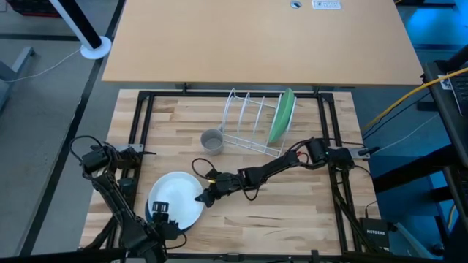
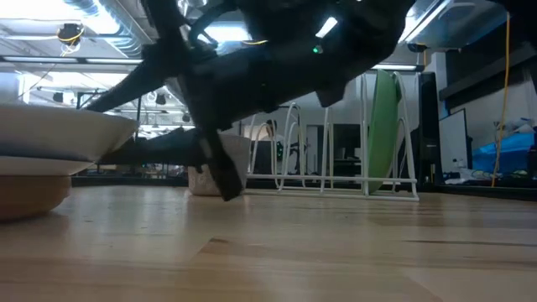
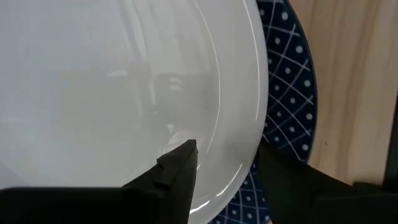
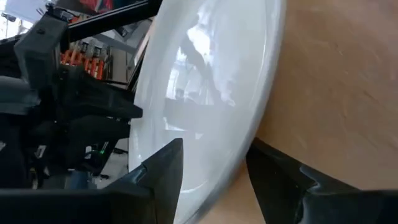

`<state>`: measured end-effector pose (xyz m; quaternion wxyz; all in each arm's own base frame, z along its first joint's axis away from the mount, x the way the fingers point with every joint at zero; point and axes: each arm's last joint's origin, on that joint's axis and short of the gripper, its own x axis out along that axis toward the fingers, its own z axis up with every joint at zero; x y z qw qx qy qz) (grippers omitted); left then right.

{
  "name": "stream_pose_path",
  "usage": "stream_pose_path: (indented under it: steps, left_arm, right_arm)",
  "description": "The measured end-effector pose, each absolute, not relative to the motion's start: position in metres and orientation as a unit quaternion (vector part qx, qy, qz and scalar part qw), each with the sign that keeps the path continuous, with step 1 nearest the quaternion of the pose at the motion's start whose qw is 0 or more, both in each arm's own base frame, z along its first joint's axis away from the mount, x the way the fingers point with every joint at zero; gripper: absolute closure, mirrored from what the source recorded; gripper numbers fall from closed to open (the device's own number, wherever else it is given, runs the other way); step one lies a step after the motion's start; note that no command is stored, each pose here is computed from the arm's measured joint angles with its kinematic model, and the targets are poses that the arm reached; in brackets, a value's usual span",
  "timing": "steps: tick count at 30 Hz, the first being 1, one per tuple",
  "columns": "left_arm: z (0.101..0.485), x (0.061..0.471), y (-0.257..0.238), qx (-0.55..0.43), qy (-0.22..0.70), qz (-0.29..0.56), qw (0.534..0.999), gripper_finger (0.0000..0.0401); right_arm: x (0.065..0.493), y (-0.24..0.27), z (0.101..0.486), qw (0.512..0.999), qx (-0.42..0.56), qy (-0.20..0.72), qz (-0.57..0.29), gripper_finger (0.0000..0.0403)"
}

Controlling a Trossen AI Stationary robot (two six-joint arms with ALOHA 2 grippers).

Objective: Sort dishes
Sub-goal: Put the white plate in the dish rack

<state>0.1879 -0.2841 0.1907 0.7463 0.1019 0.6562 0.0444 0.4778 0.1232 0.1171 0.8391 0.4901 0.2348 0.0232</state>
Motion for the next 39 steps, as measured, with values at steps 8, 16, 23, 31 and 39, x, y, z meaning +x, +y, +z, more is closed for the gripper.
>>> stream_pose_path:
  steps: [8,16,23,31,39]
  left_arm:
    - [0.191,0.189,-0.284,0.099,0.655,0.047,0.747,0.0248]
    - [0.191,0.189,-0.284,0.096,0.654,0.050,0.748,0.0248]
    - [0.191,0.190,-0.284,0.084,0.660,0.050,0.745,0.0248]
    - [0.204,0.193,-0.290,0.065,0.665,0.032,0.743,0.0248]
    - [0.220,0.197,-0.298,0.003,0.654,0.050,0.754,0.0248]
  right_arm:
    - [0.488,0.124,0.116,0.839,0.491,0.233,0.027,0.0226]
    - [0.487,0.124,0.114,0.835,0.491,0.247,0.021,0.0298]
    - [0.488,0.124,0.115,0.833,0.494,0.249,0.024,0.0371]
    - [0.487,0.126,0.115,0.830,0.494,0.256,0.038,0.0378]
    - [0.489,0.128,0.122,0.835,0.491,0.242,0.058,0.0382]
